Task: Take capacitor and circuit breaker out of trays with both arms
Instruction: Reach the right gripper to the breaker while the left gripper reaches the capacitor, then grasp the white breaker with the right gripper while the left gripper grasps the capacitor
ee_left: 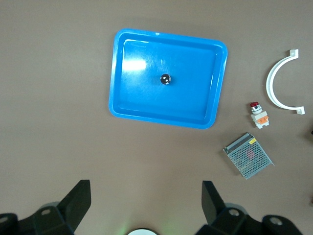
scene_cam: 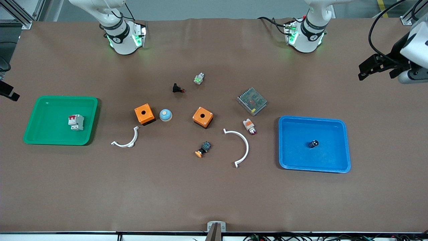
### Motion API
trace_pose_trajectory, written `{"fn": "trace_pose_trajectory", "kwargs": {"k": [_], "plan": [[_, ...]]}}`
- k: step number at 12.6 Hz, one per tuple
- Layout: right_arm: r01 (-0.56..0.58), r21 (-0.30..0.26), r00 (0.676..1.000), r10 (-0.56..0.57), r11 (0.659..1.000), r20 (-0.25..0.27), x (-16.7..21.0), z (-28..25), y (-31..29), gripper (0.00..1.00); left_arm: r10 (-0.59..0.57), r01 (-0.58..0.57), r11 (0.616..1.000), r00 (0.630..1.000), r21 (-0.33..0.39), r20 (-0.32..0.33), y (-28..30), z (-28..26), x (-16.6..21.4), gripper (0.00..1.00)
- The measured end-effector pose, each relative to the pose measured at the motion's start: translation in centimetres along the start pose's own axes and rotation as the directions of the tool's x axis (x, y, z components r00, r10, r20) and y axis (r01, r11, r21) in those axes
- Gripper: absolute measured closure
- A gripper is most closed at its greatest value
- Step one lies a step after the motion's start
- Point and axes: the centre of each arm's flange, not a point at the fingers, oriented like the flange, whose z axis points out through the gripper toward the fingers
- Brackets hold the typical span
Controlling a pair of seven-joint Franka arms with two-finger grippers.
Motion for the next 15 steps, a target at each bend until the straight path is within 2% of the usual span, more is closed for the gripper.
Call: {"fn": "trace_pose_trajectory", "kwargs": {"k": [2, 5, 7, 9, 11, 12, 13, 14, 15], "plan": [[-0.011, -0.001, 1.000, 0.011, 1.000, 0.023, 0.3, 3.6, 0.6, 0.00, -0.010, 0.011, 1.000, 0.999, -0.008, 0.045, -0.7, 4.1, 3.0, 0.00], [0.004, -0.003, 0.997, -0.004, 1.000, 0.072, 0.3, 11.4, 1.5, 0.00, -0.019, 0.019, 0.999, 1.000, -0.031, 0.010, -0.9, 12.7, 7.5, 0.00], [0.106, 0.001, 0.991, -0.105, 0.994, 0.087, 0.0, 17.4, 3.0, 0.00, -0.021, 0.019, 0.999, 0.998, -0.043, -0.052, -0.7, 19.3, 8.3, 0.00], [0.236, 0.010, 0.967, -0.236, 0.972, 0.098, -0.5, 22.9, 5.7, 0.00, -0.027, 0.022, 0.998, 0.996, -0.055, -0.081, -0.8, 25.4, 8.1, 0.00], [0.314, 0.023, 0.941, -0.315, 0.949, 0.121, -0.7, 26.7, 8.9, 0.00, -0.034, 0.028, 0.997, 0.996, -0.069, -0.084, -0.9, 30.3, 8.6, 0.00], [0.335, 0.027, 0.934, -0.335, 0.942, 0.127, -0.7, 28.4, 10.1, 0.00, -0.036, 0.030, 0.997, 0.996, -0.076, -0.076, -0.9, 32.5, 9.0, 0.04], [0.349, 0.023, 0.929, -0.349, 0.937, 0.122, -0.8, 30.0, 10.9, 0.00, -0.037, 0.031, 0.996, 0.997, -0.083, -0.069, -0.7, 34.7, 9.3, 0.05], [0.359, 0.013, 0.927, -0.359, 0.933, 0.109, -1.2, 31.7, 11.2, 0.00, -0.039, 0.032, 0.995, 0.997, -0.091, -0.071, -0.5, 36.7, 9.6, 0.13], [0.366, 0.003, 0.926, -0.364, 0.931, 0.096, -1.8, 33.5, 11.2, 0.00, -0.040, 0.033, 0.995, 0.997, -0.098, -0.071, -0.4, 38.5, 9.8, 0.13]]}}
